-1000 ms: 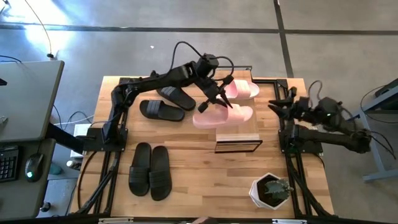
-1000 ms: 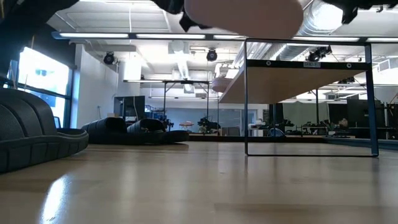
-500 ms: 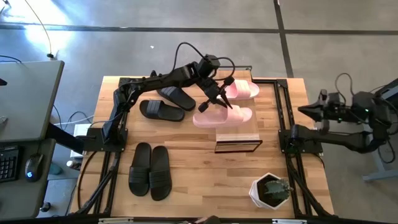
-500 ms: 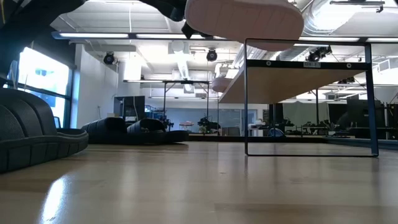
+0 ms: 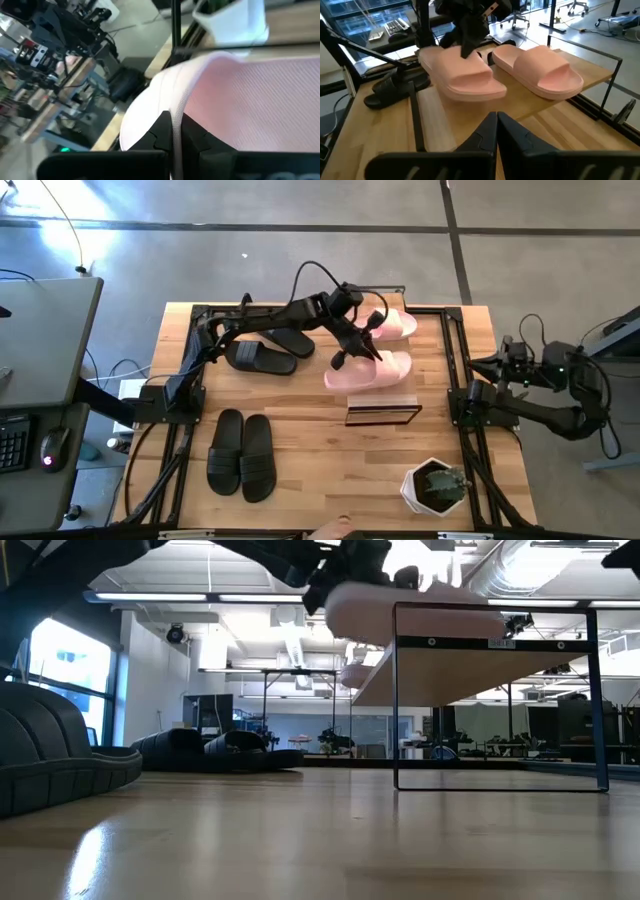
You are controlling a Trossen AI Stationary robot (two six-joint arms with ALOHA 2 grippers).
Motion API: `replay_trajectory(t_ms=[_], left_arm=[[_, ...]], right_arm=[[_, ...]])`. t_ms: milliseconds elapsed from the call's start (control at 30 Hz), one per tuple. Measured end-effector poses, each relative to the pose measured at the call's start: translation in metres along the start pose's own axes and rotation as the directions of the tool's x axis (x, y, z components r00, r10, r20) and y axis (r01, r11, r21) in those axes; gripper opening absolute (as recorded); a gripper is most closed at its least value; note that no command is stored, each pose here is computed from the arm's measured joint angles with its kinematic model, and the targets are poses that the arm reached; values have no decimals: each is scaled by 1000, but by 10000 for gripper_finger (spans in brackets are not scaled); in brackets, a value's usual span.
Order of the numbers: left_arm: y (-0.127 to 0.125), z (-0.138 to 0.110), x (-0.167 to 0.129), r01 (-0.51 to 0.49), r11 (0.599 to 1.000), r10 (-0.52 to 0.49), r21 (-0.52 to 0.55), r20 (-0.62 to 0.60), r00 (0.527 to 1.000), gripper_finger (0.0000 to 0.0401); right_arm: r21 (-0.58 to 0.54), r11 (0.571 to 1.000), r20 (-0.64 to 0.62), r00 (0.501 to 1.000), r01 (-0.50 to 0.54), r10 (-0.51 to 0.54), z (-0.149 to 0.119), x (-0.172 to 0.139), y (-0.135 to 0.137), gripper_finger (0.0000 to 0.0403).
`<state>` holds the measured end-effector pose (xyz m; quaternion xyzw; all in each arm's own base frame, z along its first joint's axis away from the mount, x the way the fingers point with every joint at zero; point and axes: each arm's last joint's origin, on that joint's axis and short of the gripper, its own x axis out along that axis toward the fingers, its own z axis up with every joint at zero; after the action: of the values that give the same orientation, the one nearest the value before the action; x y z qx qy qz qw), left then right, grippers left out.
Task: Pick and place slides into the shelf
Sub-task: Put the pink slide on the shelf
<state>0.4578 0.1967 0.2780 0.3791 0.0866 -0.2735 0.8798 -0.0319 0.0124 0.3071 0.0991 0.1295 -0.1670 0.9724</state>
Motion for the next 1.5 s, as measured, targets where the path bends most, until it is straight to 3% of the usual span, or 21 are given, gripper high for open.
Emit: replay_trajectory(t_ms=[567, 800, 1100, 1500], left_arm=[[-4, 5, 11, 5, 954, 34, 298, -126, 991, 0], [-6, 7, 16, 19, 929, 80, 369, -253, 964, 0], [-9, 18, 27, 14, 930, 103, 367, -298, 949, 14], [-17, 35, 45, -2, 925, 194, 381, -467, 863, 78]], right_arm=[[-37, 999, 25, 999, 32, -31, 2, 0, -1, 0], [-44, 998, 43, 998, 40, -38, 4, 0, -1, 0], [-44, 998, 43, 998, 40, -38, 4, 0, -1, 0], [-44, 998, 42, 998, 39, -38, 4, 0, -1, 0]])
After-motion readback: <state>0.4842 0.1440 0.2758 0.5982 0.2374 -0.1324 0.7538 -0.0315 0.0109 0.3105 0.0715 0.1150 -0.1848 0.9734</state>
